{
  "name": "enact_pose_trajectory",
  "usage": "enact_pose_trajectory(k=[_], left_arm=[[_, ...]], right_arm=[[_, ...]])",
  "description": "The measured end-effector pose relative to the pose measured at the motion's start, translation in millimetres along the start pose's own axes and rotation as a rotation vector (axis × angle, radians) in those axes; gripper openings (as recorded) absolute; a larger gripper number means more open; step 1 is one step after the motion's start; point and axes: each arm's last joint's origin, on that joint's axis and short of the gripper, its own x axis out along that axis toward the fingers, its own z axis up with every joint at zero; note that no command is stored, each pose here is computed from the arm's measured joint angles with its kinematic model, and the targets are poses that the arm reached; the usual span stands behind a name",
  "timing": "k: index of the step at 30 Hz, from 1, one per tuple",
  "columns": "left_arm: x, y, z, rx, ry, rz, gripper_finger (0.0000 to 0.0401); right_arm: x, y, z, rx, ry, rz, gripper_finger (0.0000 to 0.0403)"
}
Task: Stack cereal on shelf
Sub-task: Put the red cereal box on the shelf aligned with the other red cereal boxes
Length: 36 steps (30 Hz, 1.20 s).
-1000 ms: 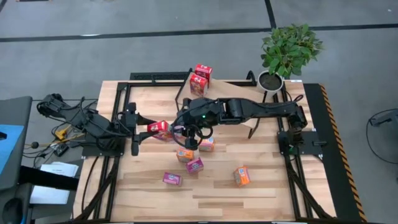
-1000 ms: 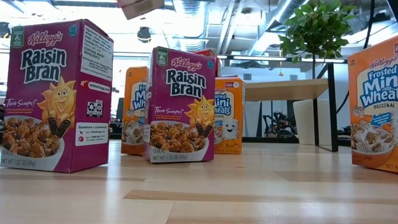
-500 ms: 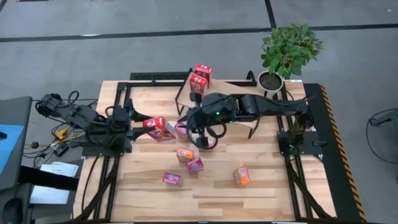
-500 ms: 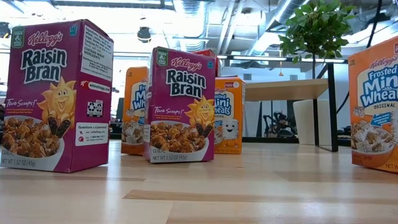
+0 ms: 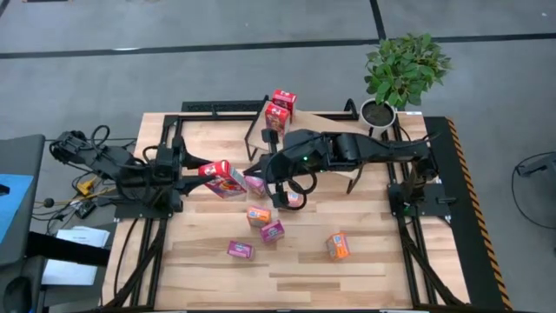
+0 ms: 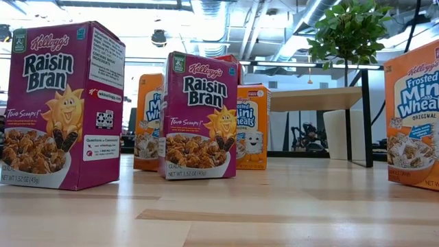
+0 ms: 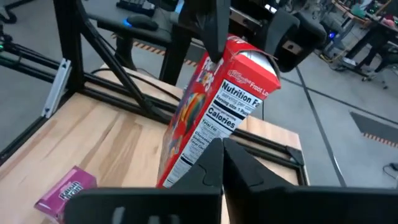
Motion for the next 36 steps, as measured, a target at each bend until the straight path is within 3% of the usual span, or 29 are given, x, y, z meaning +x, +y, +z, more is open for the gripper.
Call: enact_pose_trajectory(k=[6, 13, 25, 31, 36], left_arm=[[0, -1, 3, -0.019, -0.028, -0.008, 0.0169], [2, -3, 7, -0.019, -0.062, -0.013, 0.0169], [12, -6, 6, 0.007, -0.077, -0.017, 0.0169], [13, -6, 6, 0.047, -0.074, 0.000, 0.0169], [9, -2, 10, 0.065, -0.105, 0.049, 0.0169]], right_arm=[[0, -2, 4, 0.005, -0.050, -0.008, 0.0041], [0, -2, 7, 0.006, -0.088, 0.016, 0.0022], [31, 2, 0, 0.013, -0.138, 0.061, 0.0037], [26, -4, -2, 0.012, -0.118, 0.053, 0.0026], [4, -15, 7, 0.031, -0.136, 0.008, 0.0028]])
